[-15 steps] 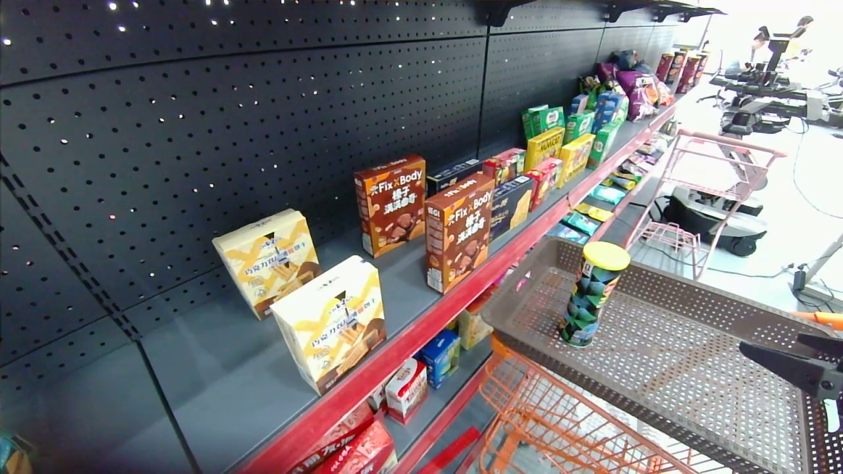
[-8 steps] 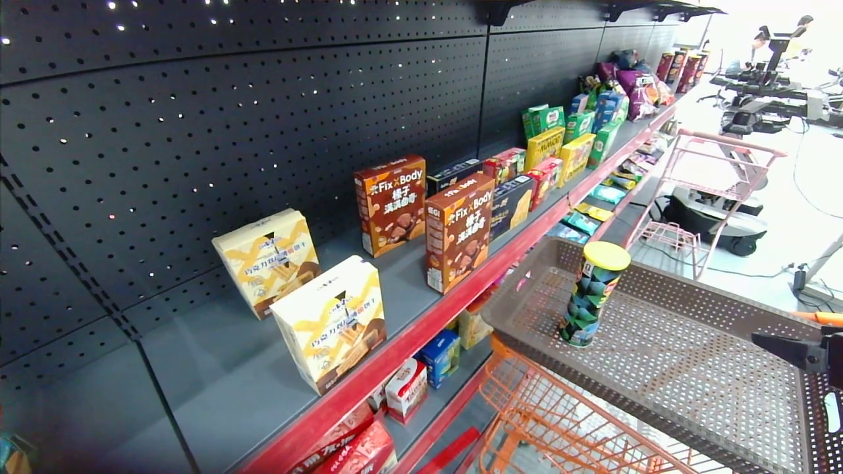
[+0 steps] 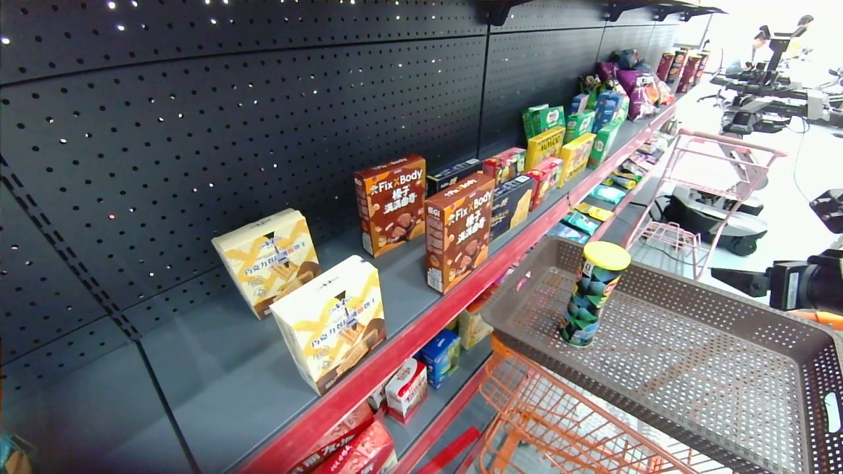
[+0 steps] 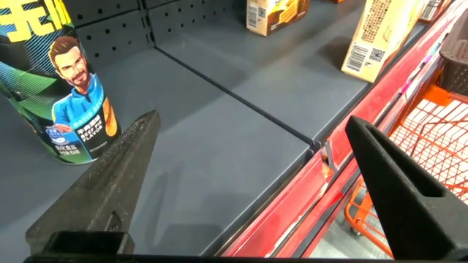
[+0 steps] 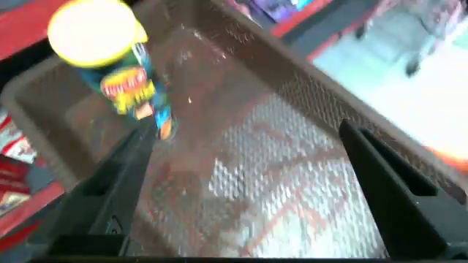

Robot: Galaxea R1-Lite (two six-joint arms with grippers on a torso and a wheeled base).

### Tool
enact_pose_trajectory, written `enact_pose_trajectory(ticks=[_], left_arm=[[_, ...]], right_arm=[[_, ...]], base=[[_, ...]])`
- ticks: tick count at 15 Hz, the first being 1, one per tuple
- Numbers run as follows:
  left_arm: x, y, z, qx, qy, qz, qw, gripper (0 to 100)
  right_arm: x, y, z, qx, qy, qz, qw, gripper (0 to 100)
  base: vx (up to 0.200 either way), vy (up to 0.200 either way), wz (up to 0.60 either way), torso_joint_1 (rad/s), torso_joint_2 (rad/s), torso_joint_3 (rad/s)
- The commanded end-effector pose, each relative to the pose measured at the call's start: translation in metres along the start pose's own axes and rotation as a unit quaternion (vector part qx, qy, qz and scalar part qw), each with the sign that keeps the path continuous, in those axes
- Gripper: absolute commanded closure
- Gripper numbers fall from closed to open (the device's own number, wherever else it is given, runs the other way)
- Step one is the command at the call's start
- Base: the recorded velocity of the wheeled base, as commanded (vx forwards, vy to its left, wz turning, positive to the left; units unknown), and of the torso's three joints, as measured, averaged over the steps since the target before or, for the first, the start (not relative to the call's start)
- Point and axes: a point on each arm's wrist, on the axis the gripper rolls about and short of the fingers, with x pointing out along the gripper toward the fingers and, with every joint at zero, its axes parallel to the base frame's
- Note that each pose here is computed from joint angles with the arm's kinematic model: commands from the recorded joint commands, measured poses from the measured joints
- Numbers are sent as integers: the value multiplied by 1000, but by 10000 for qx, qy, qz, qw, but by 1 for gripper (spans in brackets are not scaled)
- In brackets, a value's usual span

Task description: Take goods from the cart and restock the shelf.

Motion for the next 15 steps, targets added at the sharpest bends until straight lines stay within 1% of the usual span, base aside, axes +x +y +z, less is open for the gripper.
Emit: enact_pose_trajectory(ticks=[1,4,5,6,10,12,15], left_arm=[[0,0,0,-3,3,5,10000,0],[0,0,0,-3,3,5,10000,0],[0,0,0,-3,11,5,10000,0],[0,0,0,-3,11,5,10000,0],[0,0,0,-3,3,5,10000,0],[0,0,0,-3,3,5,10000,0],[0,0,0,-3,11,5,10000,0]], right_arm=[[30,11,-14,15,294,366,9989,0],[42,19,-20,2,382,699,9968,0],[50,18,-25,25,468,721,9963,0],[54,18,-26,17,462,726,9963,0],[74,29,-31,17,606,1019,9929,0],[82,37,-30,11,608,1167,9913,0],[95,42,-27,-30,572,1283,9901,0]], base=[[0,0,0,0,0,0],[0,0,0,0,0,0],[0,0,0,0,0,0],[0,0,0,0,0,0],[0,0,0,0,0,0],[0,0,0,0,0,0],[0,0,0,0,0,0]])
